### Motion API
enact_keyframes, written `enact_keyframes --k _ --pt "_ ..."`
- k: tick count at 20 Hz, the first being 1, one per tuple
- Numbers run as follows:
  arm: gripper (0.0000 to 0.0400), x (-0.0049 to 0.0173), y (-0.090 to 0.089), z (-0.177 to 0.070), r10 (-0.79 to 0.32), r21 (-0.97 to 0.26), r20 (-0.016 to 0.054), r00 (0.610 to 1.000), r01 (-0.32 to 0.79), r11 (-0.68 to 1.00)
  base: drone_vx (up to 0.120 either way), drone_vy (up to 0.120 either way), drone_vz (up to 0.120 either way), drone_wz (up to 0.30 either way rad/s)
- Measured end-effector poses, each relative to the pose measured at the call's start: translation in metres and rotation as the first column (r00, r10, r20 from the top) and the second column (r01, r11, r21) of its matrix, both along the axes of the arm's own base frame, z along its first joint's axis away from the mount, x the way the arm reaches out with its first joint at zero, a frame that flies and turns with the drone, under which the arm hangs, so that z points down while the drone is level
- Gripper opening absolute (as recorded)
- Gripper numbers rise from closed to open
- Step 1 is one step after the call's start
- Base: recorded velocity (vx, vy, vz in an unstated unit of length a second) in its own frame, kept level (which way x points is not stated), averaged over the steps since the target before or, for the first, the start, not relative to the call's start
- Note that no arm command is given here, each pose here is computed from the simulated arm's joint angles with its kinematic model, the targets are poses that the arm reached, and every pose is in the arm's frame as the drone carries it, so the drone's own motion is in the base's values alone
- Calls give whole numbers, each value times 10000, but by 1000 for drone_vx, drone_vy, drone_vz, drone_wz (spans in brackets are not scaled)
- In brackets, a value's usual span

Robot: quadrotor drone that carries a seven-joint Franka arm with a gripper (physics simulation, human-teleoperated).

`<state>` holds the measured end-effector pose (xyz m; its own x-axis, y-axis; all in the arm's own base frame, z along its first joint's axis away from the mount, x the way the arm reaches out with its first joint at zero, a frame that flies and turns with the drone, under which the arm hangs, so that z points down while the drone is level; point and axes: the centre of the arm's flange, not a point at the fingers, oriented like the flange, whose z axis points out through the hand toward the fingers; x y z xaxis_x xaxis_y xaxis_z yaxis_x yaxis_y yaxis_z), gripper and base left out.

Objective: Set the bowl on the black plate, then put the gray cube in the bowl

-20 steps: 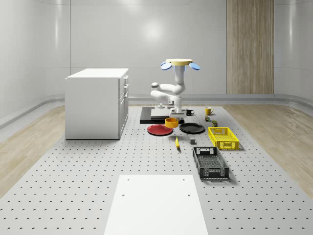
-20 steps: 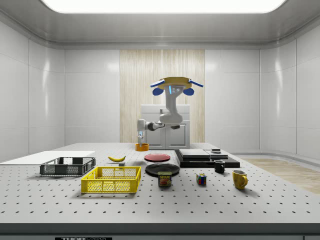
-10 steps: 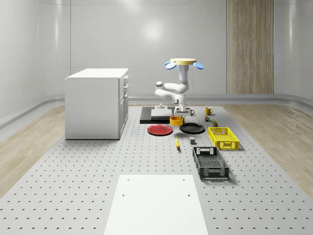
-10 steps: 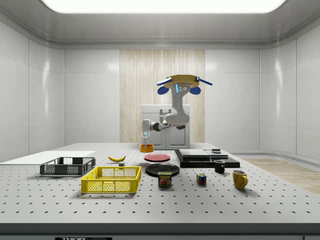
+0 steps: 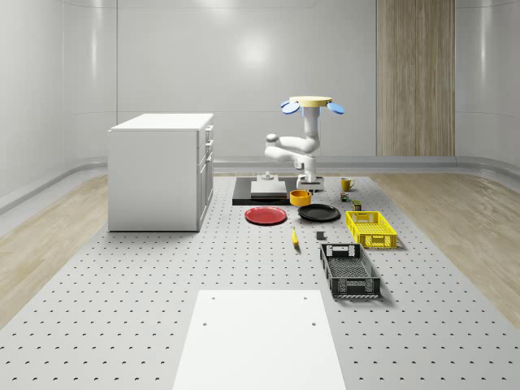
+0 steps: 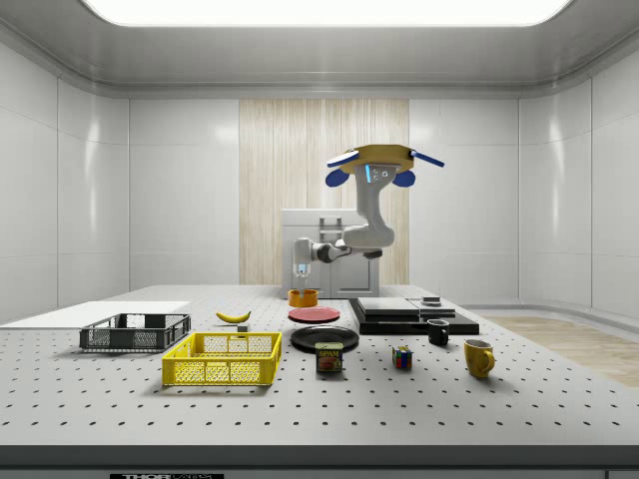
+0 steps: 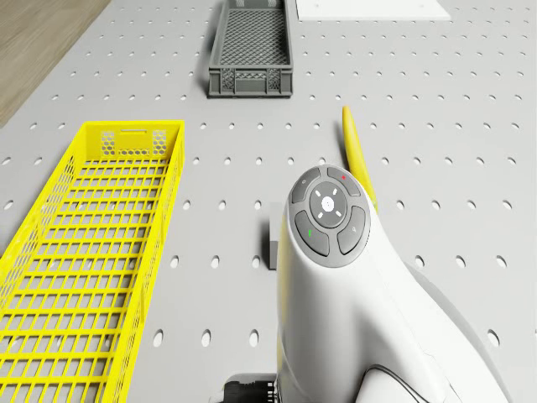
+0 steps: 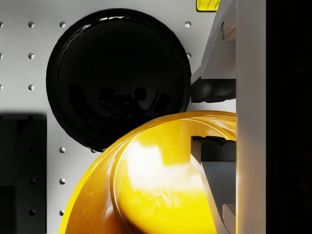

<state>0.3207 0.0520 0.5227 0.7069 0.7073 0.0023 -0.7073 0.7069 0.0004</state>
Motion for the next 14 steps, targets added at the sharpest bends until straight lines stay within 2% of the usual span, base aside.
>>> enact_keyframes --k 14 --pt "100 0 0 0 0 0 0 10000 0 10000 -120 120 0 0"
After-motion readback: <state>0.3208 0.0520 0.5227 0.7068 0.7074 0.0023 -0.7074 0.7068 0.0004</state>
